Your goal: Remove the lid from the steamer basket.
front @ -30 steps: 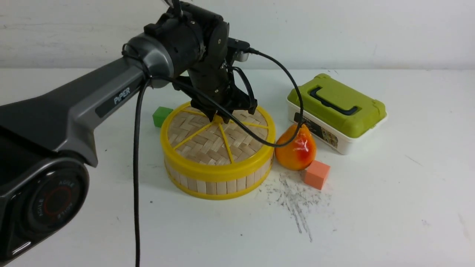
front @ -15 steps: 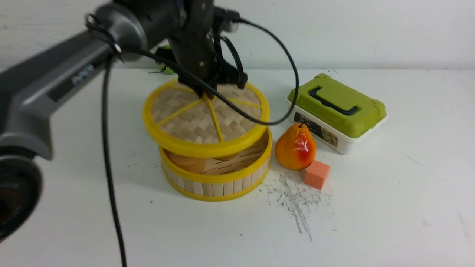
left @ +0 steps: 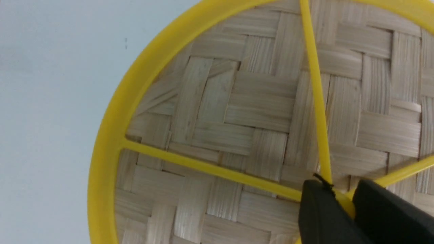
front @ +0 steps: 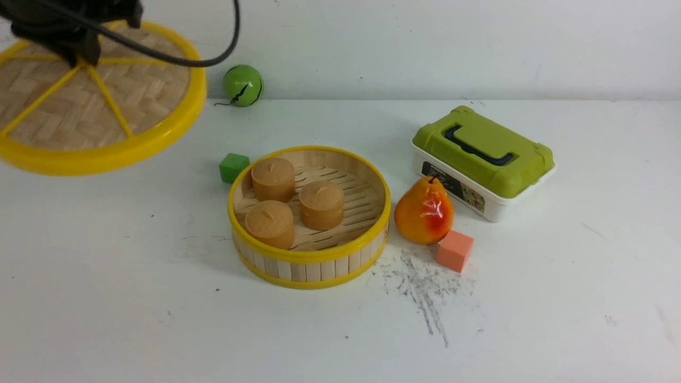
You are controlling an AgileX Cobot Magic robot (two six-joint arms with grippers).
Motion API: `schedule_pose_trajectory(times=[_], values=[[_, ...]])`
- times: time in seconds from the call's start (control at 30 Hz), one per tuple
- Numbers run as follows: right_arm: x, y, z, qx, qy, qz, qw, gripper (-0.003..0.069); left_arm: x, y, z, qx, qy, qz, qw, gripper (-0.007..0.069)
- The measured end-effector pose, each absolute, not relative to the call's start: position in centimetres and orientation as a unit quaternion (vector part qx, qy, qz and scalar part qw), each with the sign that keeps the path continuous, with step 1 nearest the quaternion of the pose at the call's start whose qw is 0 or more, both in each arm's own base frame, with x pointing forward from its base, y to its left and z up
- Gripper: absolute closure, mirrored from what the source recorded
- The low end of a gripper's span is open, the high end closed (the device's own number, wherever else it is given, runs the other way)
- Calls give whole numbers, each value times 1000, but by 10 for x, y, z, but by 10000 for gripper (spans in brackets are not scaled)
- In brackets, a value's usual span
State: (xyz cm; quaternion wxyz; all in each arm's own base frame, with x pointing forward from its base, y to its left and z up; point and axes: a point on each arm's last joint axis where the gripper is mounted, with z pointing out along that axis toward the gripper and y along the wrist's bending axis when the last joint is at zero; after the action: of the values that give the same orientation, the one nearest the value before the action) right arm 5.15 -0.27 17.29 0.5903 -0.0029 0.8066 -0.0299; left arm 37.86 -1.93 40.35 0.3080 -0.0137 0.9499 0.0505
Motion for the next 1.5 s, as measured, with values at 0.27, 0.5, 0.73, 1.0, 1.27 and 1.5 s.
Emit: schedule_pose_trajectory(times=[0.27, 0.5, 0.73, 1.0, 1.27, 1.5], values=[[52, -3, 173, -3, 807, -30, 590, 419, 399, 6, 287, -86, 968, 11, 236, 522], [52, -3, 173, -3, 807, -30, 590, 419, 419, 4, 225, -90, 978, 6, 190, 522], [52, -3, 173, -3, 807, -30, 590, 419, 427, 3, 207, -93, 977, 3, 190, 486], [52, -3, 173, -3, 807, -30, 590, 419, 421, 2, 238, -99, 968, -9, 229, 351], [52, -3, 173, -3, 807, -30, 590, 419, 333, -10, 412, -83, 878, -107, 459, 519], [52, -3, 173, -3, 807, -30, 590, 419, 172, -19, 497, -3, 754, -144, 641, 638]])
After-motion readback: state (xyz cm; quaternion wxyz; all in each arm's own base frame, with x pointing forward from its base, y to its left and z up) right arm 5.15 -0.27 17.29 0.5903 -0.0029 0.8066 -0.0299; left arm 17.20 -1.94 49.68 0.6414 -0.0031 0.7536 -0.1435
